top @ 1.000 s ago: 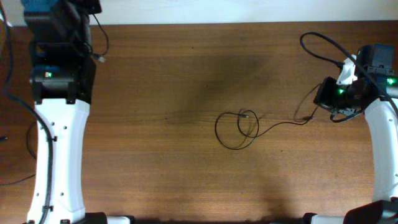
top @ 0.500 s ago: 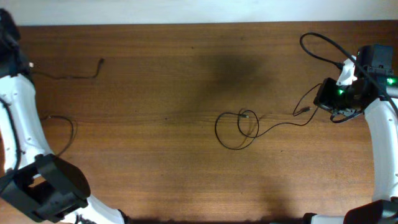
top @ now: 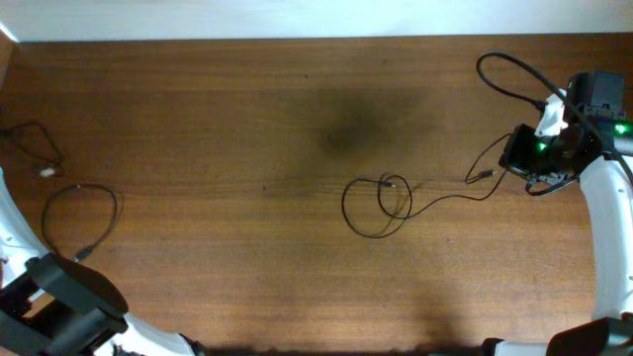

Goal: Untangle cables

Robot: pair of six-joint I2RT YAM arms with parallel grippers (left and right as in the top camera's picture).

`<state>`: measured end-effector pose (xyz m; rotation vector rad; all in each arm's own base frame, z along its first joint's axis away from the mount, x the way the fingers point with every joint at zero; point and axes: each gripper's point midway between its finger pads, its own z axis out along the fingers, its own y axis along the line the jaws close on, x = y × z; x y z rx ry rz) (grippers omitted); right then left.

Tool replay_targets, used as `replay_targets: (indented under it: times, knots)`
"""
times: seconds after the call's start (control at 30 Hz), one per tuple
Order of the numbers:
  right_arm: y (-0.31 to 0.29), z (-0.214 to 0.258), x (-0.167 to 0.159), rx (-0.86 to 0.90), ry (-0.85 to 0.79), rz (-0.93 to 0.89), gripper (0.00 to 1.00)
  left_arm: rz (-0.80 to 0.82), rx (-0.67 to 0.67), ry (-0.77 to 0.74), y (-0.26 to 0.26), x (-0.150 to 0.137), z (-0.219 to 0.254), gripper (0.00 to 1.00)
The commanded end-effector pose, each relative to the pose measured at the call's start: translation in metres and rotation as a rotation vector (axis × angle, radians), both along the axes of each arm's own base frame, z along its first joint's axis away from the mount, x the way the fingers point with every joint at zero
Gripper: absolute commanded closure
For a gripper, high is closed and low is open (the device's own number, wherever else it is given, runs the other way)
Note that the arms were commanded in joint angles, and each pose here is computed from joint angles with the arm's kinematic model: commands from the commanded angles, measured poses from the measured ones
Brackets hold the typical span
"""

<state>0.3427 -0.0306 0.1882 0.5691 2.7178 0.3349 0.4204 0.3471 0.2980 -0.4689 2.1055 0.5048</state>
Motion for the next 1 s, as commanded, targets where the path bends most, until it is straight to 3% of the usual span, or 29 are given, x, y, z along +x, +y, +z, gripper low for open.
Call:
replay_targets:
  times: [0.0,0.1,0.13,0.23,0.27,0.3,0.5,0.6,0.77,0.87,0.97]
  knots:
    - [-0.003,-0.003,0.0,-0.01,0.007,0.002,0.96,-0.029,-0.141,0.047,-0.011,0.006,-0.04,0.96]
    - [-0.003,-0.003,-0.001,-0.009,0.009,0.002,0.96,0.001,-0.228,0.094,-0.006,0.011,-0.083,0.96]
    - [-0.003,-0.003,-0.001,-0.009,0.011,0.002,0.96,0.022,-0.263,0.096,-0.004,0.013,-0.094,0.9]
    - [-0.003,-0.003,-0.003,-0.008,0.017,0.002,0.96,0.036,-0.29,0.106,0.0,0.018,-0.114,0.51]
    - [-0.003,-0.003,-0.003,-0.008,0.017,0.002,0.96,0.036,-0.294,0.111,0.001,0.019,-0.118,0.2]
    - [-0.003,-0.003,-0.003,-0.008,0.017,0.002,0.96,0.036,-0.295,0.112,0.001,0.019,-0.12,0.01]
    - [-0.002,-0.003,-0.003,-0.008,0.017,0.002,0.96,0.072,-0.342,0.103,-0.002,0.016,-0.121,0.01]
    - [-0.002,-0.003,-0.003,-0.008,0.018,0.002,0.96,0.031,-0.349,0.061,-0.013,0.018,-0.1,0.01]
    - [-0.002,-0.003,-0.003,-0.008,0.018,0.003,0.96,0.103,-0.496,-0.025,-0.021,0.013,-0.089,0.01]
    - [-0.001,-0.003,-0.003,-0.002,0.016,0.005,0.96,0.055,-0.462,-0.048,-0.042,0.017,-0.061,0.01]
    - [0.018,0.0,0.002,0.035,-0.004,0.058,0.96,-0.071,-0.449,-0.068,-0.107,0.02,-0.012,0.01]
